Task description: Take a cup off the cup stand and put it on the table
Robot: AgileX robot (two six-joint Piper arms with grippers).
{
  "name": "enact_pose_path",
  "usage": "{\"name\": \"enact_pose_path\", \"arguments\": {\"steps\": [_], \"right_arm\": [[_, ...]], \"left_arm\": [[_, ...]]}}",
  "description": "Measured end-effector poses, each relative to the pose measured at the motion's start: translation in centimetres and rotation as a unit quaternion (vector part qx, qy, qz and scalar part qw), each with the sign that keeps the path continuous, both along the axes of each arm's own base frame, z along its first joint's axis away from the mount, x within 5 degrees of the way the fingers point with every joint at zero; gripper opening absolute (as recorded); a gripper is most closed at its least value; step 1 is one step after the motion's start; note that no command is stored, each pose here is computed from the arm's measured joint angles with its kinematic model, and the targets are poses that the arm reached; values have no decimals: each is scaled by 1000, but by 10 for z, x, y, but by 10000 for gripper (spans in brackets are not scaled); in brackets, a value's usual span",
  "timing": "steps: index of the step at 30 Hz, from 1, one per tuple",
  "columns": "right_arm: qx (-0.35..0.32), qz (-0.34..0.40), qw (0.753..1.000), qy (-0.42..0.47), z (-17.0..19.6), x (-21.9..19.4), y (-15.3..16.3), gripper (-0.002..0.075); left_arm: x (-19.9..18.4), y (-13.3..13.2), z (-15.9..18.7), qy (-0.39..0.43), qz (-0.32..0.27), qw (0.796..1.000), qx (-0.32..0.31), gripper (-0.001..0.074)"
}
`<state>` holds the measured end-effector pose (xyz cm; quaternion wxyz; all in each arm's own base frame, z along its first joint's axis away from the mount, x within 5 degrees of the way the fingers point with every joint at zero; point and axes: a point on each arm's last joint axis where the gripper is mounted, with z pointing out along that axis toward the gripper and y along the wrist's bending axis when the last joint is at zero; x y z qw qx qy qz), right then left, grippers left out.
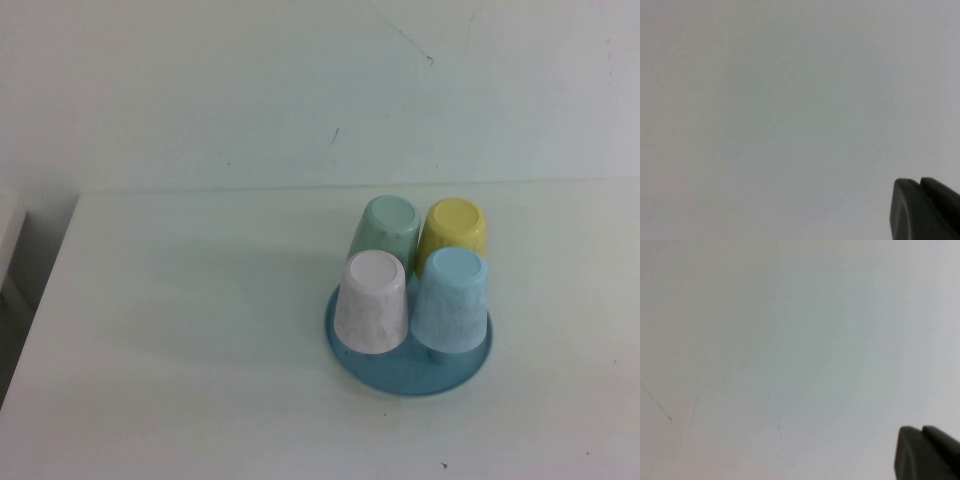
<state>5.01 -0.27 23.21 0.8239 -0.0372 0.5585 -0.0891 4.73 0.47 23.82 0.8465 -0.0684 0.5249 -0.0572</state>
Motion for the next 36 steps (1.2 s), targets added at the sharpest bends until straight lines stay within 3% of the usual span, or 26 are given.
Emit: {"name": "enact_pose_path", "arguments": {"steps": [4, 12, 18, 26, 30, 36], "right_arm": [[-20, -7, 999, 39, 7, 0, 0, -3], [-56, 2, 988, 142, 48, -5, 3, -3], [-54, 19, 953, 297, 44, 21, 4, -3], [-32, 56, 874, 482, 13, 52, 8, -3], [-46, 100, 848, 519, 11, 56, 15, -3], [-57, 148, 825, 543, 7, 55, 22, -3]], "left_arm": [[2, -2, 1, 55, -32, 997, -51, 1], [-5, -5, 37, 241, -27, 970, -4, 0], [12, -11, 45, 394, -60, 917, 31, -1], [40, -31, 38, 502, -179, 846, 31, -1], [56, -39, 42, 530, -227, 816, 29, -1], [82, -42, 43, 568, -246, 785, 17, -1]]}}
